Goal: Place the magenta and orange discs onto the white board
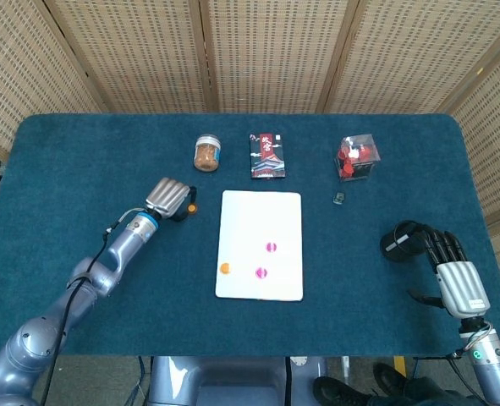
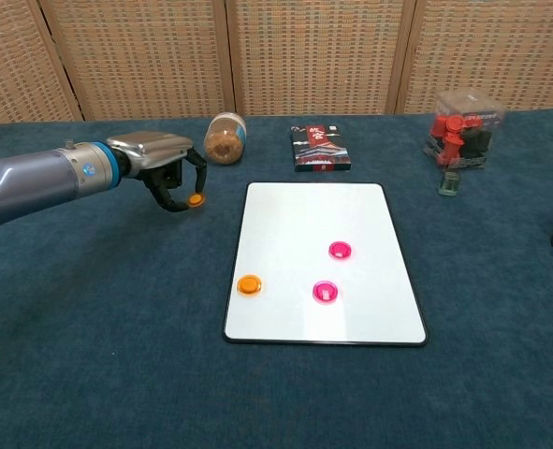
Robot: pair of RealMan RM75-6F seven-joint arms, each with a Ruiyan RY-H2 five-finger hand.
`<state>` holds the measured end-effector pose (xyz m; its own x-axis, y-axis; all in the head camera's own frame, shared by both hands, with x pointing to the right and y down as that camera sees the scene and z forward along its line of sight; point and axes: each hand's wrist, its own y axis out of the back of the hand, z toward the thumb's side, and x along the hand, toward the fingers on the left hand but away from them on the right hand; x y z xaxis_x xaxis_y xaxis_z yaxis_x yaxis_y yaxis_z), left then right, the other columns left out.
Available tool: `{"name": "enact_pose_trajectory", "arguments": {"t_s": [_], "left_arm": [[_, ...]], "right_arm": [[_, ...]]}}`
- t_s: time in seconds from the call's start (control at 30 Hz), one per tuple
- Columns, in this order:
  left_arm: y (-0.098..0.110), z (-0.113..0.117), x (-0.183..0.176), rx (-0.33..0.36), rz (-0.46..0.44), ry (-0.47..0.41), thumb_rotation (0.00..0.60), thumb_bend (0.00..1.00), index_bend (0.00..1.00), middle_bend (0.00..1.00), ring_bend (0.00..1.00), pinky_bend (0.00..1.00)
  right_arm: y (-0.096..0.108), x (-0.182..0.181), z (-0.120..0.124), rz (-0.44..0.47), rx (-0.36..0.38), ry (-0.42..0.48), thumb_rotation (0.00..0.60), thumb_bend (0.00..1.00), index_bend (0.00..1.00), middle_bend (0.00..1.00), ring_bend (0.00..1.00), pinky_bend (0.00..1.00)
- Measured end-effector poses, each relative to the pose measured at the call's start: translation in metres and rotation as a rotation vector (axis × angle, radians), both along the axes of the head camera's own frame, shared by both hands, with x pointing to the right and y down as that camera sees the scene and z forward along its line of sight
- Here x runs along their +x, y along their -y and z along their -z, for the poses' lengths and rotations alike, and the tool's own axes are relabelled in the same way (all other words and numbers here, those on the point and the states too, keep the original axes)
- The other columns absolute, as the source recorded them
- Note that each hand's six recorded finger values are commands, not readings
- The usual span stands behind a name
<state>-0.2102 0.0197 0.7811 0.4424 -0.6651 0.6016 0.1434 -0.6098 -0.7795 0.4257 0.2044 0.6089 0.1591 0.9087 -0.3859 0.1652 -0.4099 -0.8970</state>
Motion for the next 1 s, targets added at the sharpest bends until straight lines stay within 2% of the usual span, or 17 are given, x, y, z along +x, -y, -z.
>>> {"name": "enact_pose_trajectory", "arguments": {"t_s": [0.37, 1.0], "left_arm": [[-0.034, 0.013, 0.05, -0.031, -0.118, -0.109, 0.6, 0.34, 0.55, 1.0, 0.97, 0.87], [-0.046, 0.018, 0.057, -0.094, -0.122, -0.117, 0.6, 0.34, 0.55, 1.0, 0.97, 0.87]], "right_arm": [[0.001, 0.003, 0.001, -0.009, -0.001, 0.007, 0.6, 0.0, 0.0, 0.0, 0.0, 0.0], [0.001, 0.004, 0.002, -0.011, 0.001, 0.007, 0.6, 0.0, 0.0, 0.0, 0.0, 0.0]]}}
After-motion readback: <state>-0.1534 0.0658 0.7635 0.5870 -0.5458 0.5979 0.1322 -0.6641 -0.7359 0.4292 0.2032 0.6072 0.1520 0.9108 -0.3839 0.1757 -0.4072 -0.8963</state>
